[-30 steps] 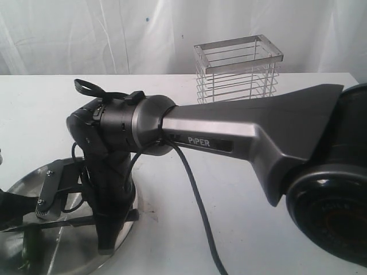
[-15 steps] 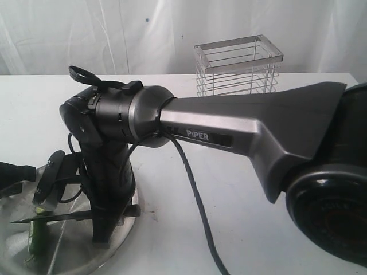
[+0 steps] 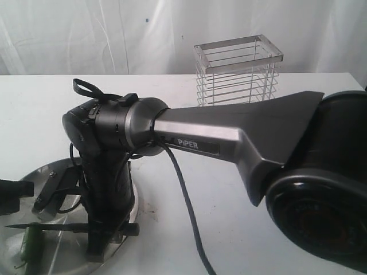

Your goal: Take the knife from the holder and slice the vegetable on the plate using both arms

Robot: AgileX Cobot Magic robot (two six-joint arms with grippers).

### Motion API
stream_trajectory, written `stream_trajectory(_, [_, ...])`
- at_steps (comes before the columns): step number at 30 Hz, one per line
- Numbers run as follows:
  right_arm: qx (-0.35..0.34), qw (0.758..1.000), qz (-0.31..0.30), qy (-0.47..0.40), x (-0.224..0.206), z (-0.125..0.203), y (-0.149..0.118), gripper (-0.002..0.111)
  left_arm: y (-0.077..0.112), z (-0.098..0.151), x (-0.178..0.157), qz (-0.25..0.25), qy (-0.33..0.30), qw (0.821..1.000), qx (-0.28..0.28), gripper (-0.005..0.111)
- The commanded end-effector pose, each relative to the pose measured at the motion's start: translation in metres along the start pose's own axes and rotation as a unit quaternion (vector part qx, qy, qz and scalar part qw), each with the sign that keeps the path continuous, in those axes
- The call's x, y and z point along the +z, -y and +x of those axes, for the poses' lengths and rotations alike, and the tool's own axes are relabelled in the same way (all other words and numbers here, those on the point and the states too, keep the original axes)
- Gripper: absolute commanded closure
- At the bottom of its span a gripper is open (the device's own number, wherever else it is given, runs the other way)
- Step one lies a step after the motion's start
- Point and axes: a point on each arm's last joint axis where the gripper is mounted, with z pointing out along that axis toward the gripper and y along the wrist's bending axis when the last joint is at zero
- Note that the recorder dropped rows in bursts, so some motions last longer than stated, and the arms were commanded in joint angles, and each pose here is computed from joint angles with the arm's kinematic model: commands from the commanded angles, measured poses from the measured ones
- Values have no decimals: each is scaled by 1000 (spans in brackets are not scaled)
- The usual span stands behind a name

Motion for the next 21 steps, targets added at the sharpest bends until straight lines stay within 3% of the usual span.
stream_trajectory(1, [-3, 1000, 0, -9, -2, 2, 0, 108, 0, 3, 0, 3, -4, 1000, -16, 106])
stream_trajectory(9, [-4, 1000, 1, -9, -2, 2, 0, 108, -4, 7, 19, -5, -44, 998, -45, 107])
stream_trajectory(15, [-7, 1000, 4, -11, -2, 2, 0, 108, 2, 7, 18, 22, -65, 998, -8, 107])
stream_trajectory(21, [-9, 1000, 6, -9, -2, 2, 1, 108, 19, -18, 5, 79, -41, 995, 44, 107])
